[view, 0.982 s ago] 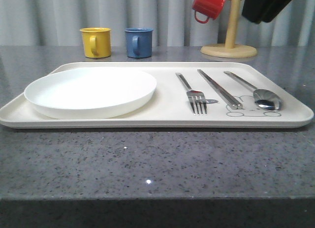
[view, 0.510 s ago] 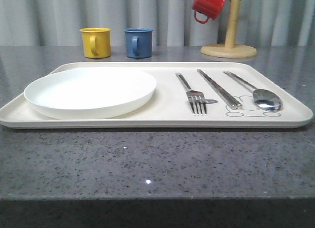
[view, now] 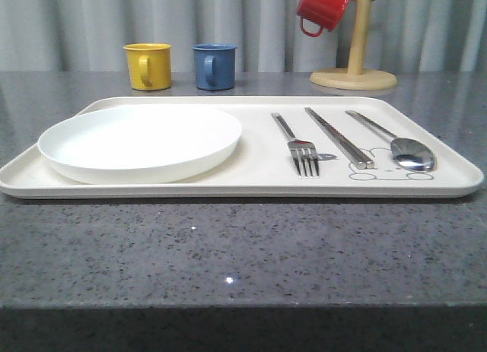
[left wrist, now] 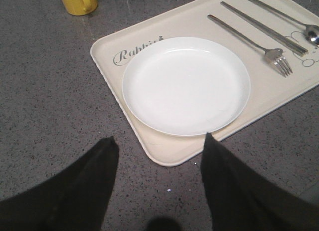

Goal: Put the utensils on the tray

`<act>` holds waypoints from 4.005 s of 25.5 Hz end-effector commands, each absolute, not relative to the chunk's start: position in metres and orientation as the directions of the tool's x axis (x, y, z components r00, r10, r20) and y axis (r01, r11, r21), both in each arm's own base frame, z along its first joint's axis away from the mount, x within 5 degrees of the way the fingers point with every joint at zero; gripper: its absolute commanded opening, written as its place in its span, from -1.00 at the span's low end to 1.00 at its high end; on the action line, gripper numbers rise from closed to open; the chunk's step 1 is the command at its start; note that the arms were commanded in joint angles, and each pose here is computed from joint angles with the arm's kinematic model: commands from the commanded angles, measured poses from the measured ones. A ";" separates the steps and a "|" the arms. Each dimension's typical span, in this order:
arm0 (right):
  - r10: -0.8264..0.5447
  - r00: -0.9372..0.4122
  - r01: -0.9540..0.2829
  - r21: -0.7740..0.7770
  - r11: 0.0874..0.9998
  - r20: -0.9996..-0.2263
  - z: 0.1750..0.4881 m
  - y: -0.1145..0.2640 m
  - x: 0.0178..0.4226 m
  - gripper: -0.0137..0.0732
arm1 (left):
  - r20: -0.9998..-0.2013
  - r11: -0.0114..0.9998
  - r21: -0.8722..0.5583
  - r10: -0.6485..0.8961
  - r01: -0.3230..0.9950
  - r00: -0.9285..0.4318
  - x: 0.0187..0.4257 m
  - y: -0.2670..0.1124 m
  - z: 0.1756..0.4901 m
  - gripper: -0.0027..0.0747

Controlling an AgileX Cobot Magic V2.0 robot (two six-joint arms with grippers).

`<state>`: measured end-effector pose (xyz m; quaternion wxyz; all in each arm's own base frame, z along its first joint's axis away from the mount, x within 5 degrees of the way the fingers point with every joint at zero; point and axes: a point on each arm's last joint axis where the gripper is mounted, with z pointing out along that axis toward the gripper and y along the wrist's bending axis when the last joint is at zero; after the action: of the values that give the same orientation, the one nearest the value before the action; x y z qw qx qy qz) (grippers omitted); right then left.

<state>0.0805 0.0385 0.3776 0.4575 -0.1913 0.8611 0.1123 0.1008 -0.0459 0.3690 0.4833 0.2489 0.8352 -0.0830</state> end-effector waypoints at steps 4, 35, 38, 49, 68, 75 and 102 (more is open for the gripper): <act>-0.208 -0.432 -0.431 -0.002 0.902 -0.877 0.389 0.039 0.083 -0.39 | -0.900 0.866 0.097 0.287 0.490 -0.329 0.102 -0.048 0.384 -0.29; -0.205 -0.425 -0.431 -0.002 0.903 -0.882 0.390 0.039 0.084 -0.85 | -0.949 0.944 0.154 0.224 0.291 -0.223 0.068 -0.019 0.354 -0.98; -0.205 -0.425 -0.431 -0.002 0.903 -0.882 0.390 0.039 0.084 -0.85 | -0.975 0.974 0.159 0.181 0.159 -0.129 0.055 -0.009 0.330 -0.98; -0.205 -0.425 -0.431 -0.002 0.903 -0.882 0.390 0.039 0.084 -0.85 | -0.995 0.999 0.054 0.055 -0.005 0.082 0.046 0.000 0.242 -0.98; -0.208 -0.431 -0.431 -0.002 0.902 -0.878 0.389 0.039 0.084 -0.85 | -0.989 0.998 0.047 0.043 0.031 0.138 0.053 -0.002 0.216 -0.98; -0.208 -0.431 -0.431 -0.002 0.902 -0.878 0.389 0.039 0.084 -0.85 | -0.989 0.998 0.047 0.043 0.029 0.138 0.053 -0.002 0.216 -0.98; -0.161 -0.336 -0.385 -0.020 0.923 -0.928 0.384 0.030 0.073 -0.85 | -0.990 0.998 0.047 0.043 0.031 0.135 0.054 -0.002 0.215 -0.98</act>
<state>0.0757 0.0352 0.3760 0.4806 -0.1850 0.8501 0.1105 0.0562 -0.0016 0.2067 0.7163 0.0312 0.6970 0.0112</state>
